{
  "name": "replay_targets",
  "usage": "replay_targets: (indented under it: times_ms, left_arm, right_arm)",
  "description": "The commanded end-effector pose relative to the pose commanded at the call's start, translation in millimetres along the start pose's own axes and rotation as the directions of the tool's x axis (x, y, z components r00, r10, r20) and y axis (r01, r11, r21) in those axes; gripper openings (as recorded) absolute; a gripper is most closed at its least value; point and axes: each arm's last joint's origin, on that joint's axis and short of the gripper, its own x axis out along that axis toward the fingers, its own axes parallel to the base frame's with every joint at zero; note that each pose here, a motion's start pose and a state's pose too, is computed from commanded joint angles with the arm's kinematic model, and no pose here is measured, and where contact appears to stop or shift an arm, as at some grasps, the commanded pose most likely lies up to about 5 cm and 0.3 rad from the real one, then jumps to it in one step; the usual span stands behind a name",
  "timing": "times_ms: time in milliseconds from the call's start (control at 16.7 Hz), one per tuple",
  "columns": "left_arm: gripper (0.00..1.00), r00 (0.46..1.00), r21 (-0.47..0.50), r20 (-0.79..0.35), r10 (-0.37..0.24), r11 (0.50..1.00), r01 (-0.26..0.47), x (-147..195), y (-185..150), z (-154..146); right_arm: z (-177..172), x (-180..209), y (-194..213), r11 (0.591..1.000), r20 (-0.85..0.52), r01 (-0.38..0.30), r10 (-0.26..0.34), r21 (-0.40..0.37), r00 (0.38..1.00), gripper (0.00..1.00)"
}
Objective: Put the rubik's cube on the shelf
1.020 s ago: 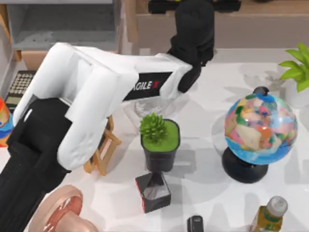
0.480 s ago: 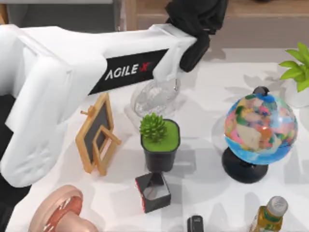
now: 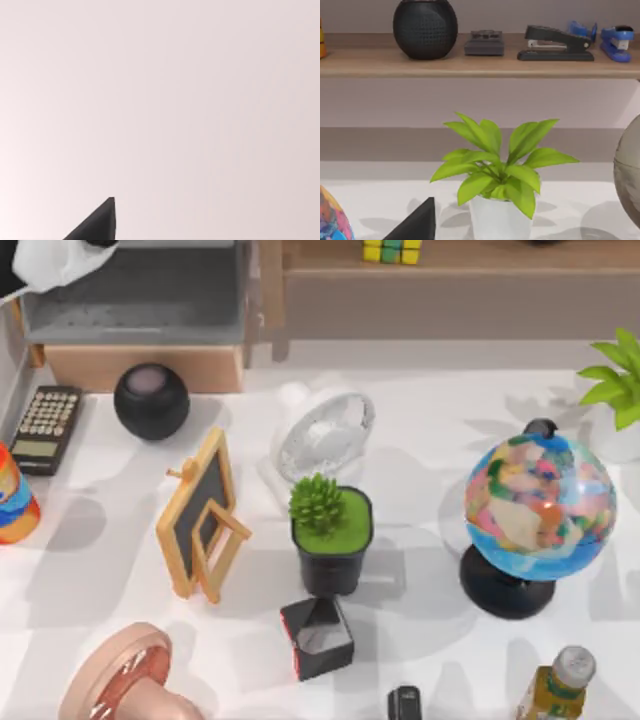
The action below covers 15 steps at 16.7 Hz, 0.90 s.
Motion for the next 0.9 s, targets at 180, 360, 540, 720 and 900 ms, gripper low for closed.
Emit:
replay_targets:
  times_ms: [180,360,540,720,900]
  left_arm:
    - [1.0,1.0,0.326,0.008,0.007,0.945,-0.009,-26,59,-61]
    - [1.0,0.997,0.581,-0.069,-0.039,0.81,0.072,-76,105,-125]
    - [1.0,0.971,0.707,-0.216,-0.102,0.669,0.228,-146,136,-181]
    - [1.0,0.911,0.713,-0.38,-0.16,0.576,0.399,-226,153,-216]
    - [1.0,0.831,0.65,-0.516,-0.209,0.536,0.539,-301,158,-229]
  right_arm:
    - [0,0,0,1.0,0.0,0.0,0.0,0.0,1.0,1.0]
    - [0,0,0,1.0,0.0,0.0,0.0,0.0,1.0,1.0]
    - [0,0,0,1.0,0.0,0.0,0.0,0.0,1.0,1.0]
    - [0,0,0,1.0,0.0,0.0,0.0,0.0,1.0,1.0]
    - [0,0,0,1.0,0.0,0.0,0.0,0.0,1.0,1.0]
